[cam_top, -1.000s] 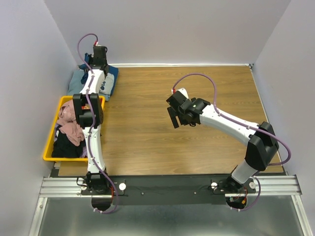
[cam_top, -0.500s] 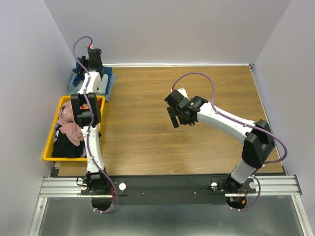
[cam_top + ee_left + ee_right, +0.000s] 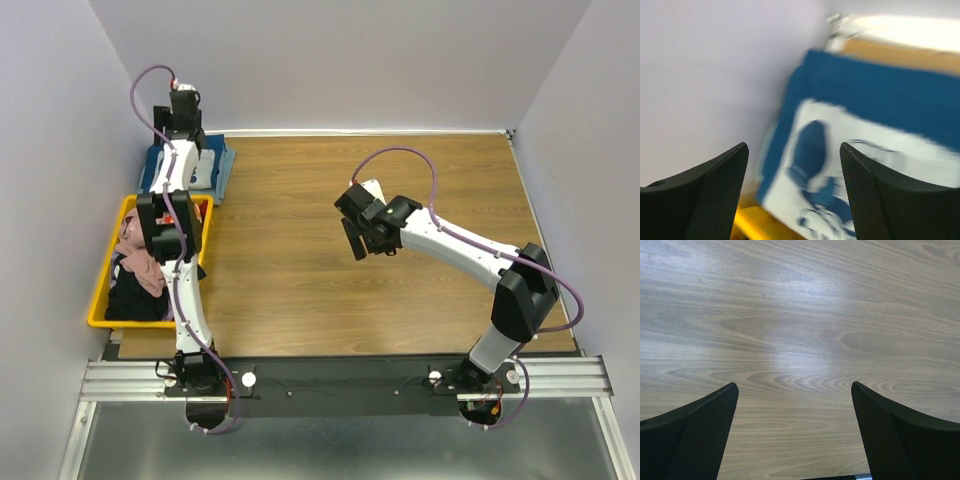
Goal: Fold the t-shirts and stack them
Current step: Neatly place the folded tshirt to the corner, then reset both grippers
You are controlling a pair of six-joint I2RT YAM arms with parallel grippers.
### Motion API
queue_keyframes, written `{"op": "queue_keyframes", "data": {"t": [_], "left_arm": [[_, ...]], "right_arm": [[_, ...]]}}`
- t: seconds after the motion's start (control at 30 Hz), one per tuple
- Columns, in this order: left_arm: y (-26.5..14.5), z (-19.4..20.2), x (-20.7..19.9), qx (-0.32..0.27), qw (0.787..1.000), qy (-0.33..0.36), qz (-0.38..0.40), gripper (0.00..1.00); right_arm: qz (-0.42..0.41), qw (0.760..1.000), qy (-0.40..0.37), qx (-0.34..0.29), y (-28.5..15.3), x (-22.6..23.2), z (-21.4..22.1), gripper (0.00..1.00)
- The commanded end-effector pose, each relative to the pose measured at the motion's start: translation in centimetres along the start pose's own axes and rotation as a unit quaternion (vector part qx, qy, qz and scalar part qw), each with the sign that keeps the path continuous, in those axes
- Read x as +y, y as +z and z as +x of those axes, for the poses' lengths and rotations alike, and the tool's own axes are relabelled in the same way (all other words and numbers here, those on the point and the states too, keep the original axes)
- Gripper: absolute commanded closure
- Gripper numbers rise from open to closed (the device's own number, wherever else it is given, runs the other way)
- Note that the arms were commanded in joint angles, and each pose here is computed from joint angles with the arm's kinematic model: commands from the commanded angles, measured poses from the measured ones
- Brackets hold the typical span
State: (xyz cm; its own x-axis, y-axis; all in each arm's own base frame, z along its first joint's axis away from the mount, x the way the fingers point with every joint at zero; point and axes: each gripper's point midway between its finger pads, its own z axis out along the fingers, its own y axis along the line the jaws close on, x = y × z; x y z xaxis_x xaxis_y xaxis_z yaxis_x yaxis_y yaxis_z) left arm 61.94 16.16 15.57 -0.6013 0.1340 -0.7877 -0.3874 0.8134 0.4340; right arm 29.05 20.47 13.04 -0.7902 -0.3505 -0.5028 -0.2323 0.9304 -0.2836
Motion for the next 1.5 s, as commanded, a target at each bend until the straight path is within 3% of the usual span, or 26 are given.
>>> {"op": "queue_keyframes", "data": {"t": [0.0,0.13,0.2,0.23,0.27,0.3,0.33,0.4,0.43,0.5,0.57,0.63,0.67,0.87,0.9,0.93,0.97,1.03,1.07,1.2,1.37,1.47], "left_arm": [[-9.2,-10.4,-2.8,-0.112,0.968,-0.135,0.179,0.19],[-18.2,-13.9,-7.0,-0.146,0.913,-0.177,0.336,0.16],[-23.5,-15.7,-7.1,-0.172,0.897,-0.183,0.364,0.15],[-25.5,-14.6,-8.9,-0.161,0.893,-0.173,0.383,0.15],[-28.7,-15.6,-7.8,-0.184,0.886,-0.174,0.388,0.14],[-29.4,-13.7,-8.5,-0.168,0.889,-0.165,0.393,0.14],[-32.9,-14.2,-7.4,-0.188,0.882,-0.17,0.397,0.14],[-34.4,-11.4,-7.2,-0.17,0.884,-0.165,0.402,0.14],[-37.1,-11.6,-4.7,-0.191,0.879,-0.183,0.396,0.14],[-37.8,-8.4,-3.5,-0.174,0.888,-0.186,0.383,0.14],[-40.2,-7.0,1.1,-0.191,0.896,-0.214,0.34,0.14],[-40.9,-4.5,3.0,-0.184,0.903,-0.225,0.315,0.14],[-43.0,-3.7,5.9,-0.206,0.9,-0.244,0.297,0.14],[-46.8,1.5,13.1,-0.252,0.892,-0.301,0.224,0.12],[-48.7,2.1,15.4,-0.286,0.875,-0.325,0.217,0.11],[-49.3,3.6,17.1,-0.299,0.861,-0.361,0.195,0.07],[-48.6,4.0,16.9,-0.29,0.86,-0.375,0.186,0.06],[-50.7,5.4,19.1,-0.337,0.82,-0.424,0.187,0.06],[-51.4,5.7,19.7,-0.348,0.81,-0.432,0.189,0.06],[-52.4,5.9,19.2,-0.383,0.778,-0.446,0.223,0.06],[-51.2,6.1,15.3,-0.362,0.776,-0.434,0.279,0.06],[-50.4,6.2,14.4,-0.357,0.776,-0.437,0.283,0.05]], "right_arm": [[0.055,0.997,0.037,-0.032,-0.9,-2.7,-1.5,0.0],[0.078,0.993,0.079,-0.025,0.0,-5.9,-1.0,0.0],[0.076,0.99,0.112,-0.044,-0.2,-7.6,-1.8,0.0],[0.081,0.987,0.134,-0.036,0.6,-9.4,-1.4,0.0],[0.076,0.984,0.156,-0.049,0.6,-10.4,-2.1,0.0],[0.082,0.977,0.191,-0.053,0.5,-13.1,-2.2,0.0],[0.063,0.974,0.212,-0.056,0.3,-13.7,-2.4,0.0],[0.066,0.96,0.263,-0.067,-0.1,-17.4,-2.6,0.0],[0.05,0.954,0.284,-0.088,-1.6,-18.5,-3.2,0.0],[0.059,0.941,0.314,-0.109,-3.0,-21.3,-3.1,0.0],[0.067,0.93,0.327,-0.155,-6.2,-23.0,-3.4,0.0],[0.065,0.922,0.334,-0.188,-8.6,-23.5,-3.6,0.0],[0.057,0.911,0.341,-0.226,-11.3,-23.9,-3.6,0.0],[0.089,0.865,0.366,-0.332,-18.4,-26.5,-1.2,0.0],[0.091,0.849,0.375,-0.361,-20.2,-26.9,-0.4,0.0],[0.092,0.852,0.369,-0.359,-19.7,-26.7,0.2,0.0],[0.088,0.848,0.368,-0.371,-20.2,-26.6,0.5,0.0],[0.077,0.836,0.37,-0.399,-21.3,-26.3,1.5,0.0],[0.075,0.839,0.368,-0.394,-20.8,-26.1,1.6,0.0],[0.083,0.82,0.375,-0.424,-22.0,-26.5,2.9,0.0],[0.09,0.798,0.378,-0.46,-23.5,-27.0,3.9,0.0],[0.087,0.798,0.377,-0.462,-23.4,-26.8,4.1,0.0]]}}
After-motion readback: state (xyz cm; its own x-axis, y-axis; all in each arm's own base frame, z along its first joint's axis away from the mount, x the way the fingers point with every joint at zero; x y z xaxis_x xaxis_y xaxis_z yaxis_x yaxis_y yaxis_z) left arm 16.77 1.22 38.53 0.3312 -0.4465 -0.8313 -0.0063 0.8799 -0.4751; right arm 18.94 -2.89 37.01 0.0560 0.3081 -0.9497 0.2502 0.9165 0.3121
